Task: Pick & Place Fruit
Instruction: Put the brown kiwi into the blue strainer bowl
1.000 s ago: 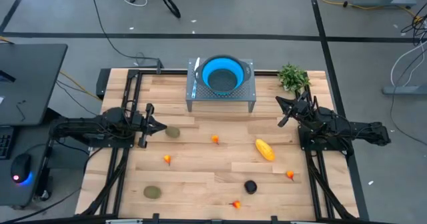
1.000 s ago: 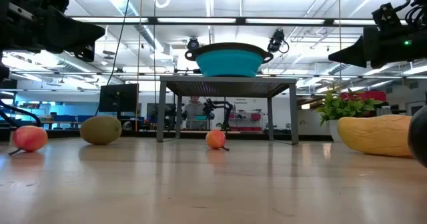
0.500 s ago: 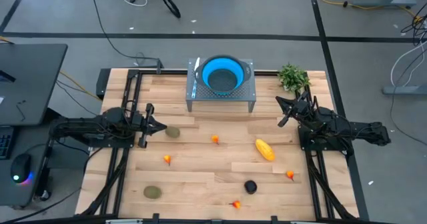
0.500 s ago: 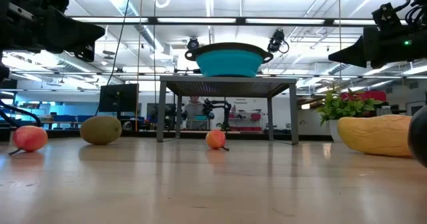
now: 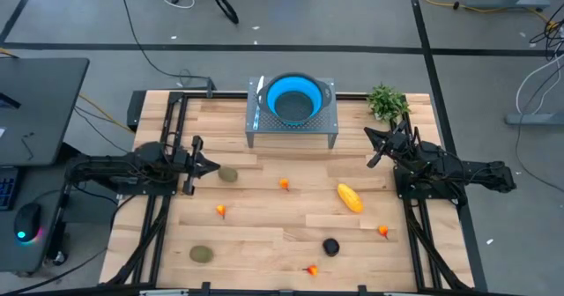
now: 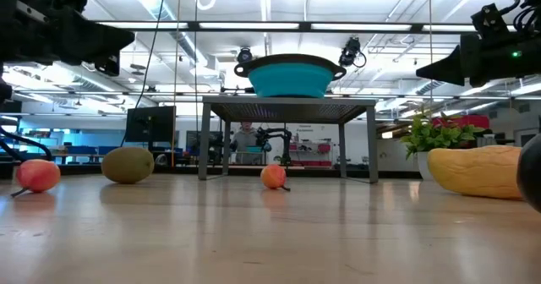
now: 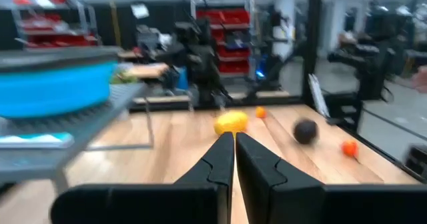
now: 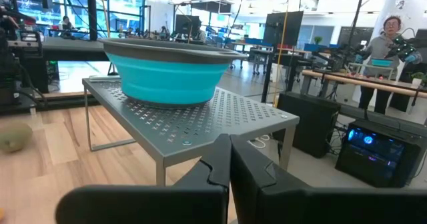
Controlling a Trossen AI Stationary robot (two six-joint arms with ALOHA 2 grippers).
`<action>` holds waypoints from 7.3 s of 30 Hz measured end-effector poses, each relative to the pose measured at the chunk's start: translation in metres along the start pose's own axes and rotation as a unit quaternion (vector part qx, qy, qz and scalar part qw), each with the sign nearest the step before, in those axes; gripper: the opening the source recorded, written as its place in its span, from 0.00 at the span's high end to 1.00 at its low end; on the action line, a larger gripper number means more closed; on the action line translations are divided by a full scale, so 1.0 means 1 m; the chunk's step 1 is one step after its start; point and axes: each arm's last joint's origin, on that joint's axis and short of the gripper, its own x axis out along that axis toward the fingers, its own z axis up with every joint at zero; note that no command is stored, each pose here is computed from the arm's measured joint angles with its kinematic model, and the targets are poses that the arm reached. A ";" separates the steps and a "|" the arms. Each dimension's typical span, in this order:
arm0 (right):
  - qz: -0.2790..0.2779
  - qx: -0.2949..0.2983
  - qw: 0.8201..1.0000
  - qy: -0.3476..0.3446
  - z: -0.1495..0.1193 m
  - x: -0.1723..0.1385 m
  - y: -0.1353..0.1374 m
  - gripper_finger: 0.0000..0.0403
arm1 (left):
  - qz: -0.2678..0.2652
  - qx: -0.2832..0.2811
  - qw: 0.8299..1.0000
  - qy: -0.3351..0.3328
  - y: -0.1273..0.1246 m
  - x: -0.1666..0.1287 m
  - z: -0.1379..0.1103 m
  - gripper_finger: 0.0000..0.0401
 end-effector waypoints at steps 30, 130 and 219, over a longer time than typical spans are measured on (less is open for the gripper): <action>-0.003 0.001 1.000 -0.015 0.003 0.000 -0.001 0.98 | 0.140 -0.029 0.988 -0.064 0.008 -0.001 0.012 0.95; 0.081 -0.005 0.997 0.004 -0.003 0.000 0.005 0.98 | 0.121 -0.032 0.808 0.576 -0.004 0.102 -0.045 0.21; 0.068 -0.001 0.998 -0.002 -0.001 0.000 0.004 0.98 | 0.250 0.153 0.948 0.121 0.101 0.210 0.161 0.30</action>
